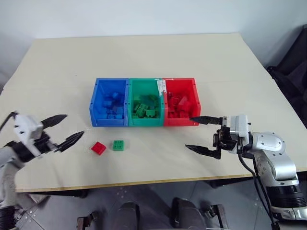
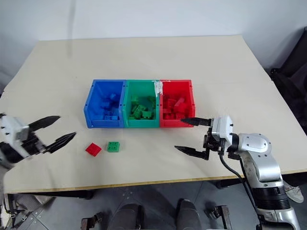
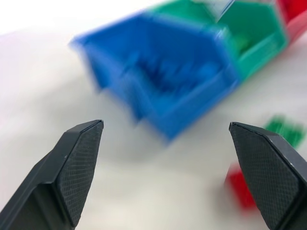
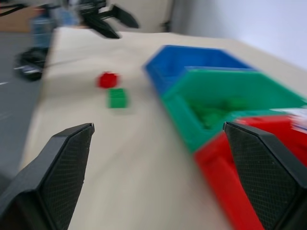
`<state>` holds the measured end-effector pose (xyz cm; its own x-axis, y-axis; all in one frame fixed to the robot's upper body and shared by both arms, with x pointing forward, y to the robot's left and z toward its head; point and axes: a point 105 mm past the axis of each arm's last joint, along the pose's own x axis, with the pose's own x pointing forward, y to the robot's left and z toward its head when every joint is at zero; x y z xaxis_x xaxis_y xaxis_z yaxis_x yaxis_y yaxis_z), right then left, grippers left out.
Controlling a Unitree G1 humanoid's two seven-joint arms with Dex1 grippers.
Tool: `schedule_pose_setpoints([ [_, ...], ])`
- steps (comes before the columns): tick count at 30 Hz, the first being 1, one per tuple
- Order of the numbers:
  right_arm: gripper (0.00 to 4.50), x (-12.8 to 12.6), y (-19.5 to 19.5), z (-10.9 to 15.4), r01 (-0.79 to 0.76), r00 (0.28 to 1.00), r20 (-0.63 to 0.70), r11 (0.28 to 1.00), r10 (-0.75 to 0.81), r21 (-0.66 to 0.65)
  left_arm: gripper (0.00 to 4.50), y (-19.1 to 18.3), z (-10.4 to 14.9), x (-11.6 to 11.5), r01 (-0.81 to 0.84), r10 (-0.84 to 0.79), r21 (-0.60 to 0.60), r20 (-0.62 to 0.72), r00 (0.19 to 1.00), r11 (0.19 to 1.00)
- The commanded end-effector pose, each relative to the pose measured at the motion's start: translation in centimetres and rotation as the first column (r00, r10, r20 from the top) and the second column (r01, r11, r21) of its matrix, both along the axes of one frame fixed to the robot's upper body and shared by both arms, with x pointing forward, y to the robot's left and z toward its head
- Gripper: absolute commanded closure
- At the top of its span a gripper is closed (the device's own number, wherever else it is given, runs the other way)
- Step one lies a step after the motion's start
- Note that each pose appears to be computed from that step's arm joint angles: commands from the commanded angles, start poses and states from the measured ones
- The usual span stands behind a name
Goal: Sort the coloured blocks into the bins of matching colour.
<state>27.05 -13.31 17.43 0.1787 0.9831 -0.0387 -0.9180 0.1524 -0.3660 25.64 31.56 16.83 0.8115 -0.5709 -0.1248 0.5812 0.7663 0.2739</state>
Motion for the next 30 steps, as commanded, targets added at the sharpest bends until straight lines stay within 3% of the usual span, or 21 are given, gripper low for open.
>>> schedule_pose_setpoints([
  [1,0.0,-0.7,0.0,-0.5,-0.079,0.997,-0.017,0.995,0.078,-0.068,0.03,0.5,-0.4,-1.8,0.078,-0.075,0.043,-0.065,0.995,0.996],
  [4,0.0,-0.6,0.0,-1.0,-0.091,0.996,-0.033,0.993,0.088,-0.079,0.03,-0.2,-0.7,-2.8,0.119,-0.114,0.068,-0.074,0.991,0.991],
  [8,0.0,-0.4,-0.2,-1.3,-0.07,0.997,-0.04,0.994,0.067,-0.083,0.03,-3.5,-0.2,-2.4,0.202,-0.201,0.09,-0.022,0.979,0.975],
  [11,0.0,-0.4,-0.8,-1.6,-0.05,0.998,-0.048,0.994,0.045,-0.097,0.03,-7.8,-1.4,-1.6,0.344,-0.328,0.176,-0.114,0.938,0.922],
  [15,0.0,-0.4,-1.8,-1.8,-0.015,0.999,-0.054,0.992,0.008,-0.125,0.03,-12.3,-1.9,-0.2,0.447,-0.421,0.198,-0.161,0.893,0.872],
  [20,0.0,-0.8,-3.1,-1.7,0.033,0.998,-0.056,0.989,-0.041,-0.147,0.03,-13.1,-4.6,2.3,0.437,-0.366,0.367,-0.249,0.897,0.822],
  [25,0.0,-1.4,-3.4,-1.6,0.07,0.996,-0.054,0.989,-0.077,-0.134,0.03,-13.5,-4.8,3.4,0.43,-0.351,0.375,-0.262,0.899,0.821],
  [30,0.0,-1.8,-3.3,-1.8,0.083,0.994,-0.058,0.988,-0.091,-0.129,1.57,-13.7,-4.9,3.2,0.462,-0.376,0.353,-0.288,0.881,0.813],
])
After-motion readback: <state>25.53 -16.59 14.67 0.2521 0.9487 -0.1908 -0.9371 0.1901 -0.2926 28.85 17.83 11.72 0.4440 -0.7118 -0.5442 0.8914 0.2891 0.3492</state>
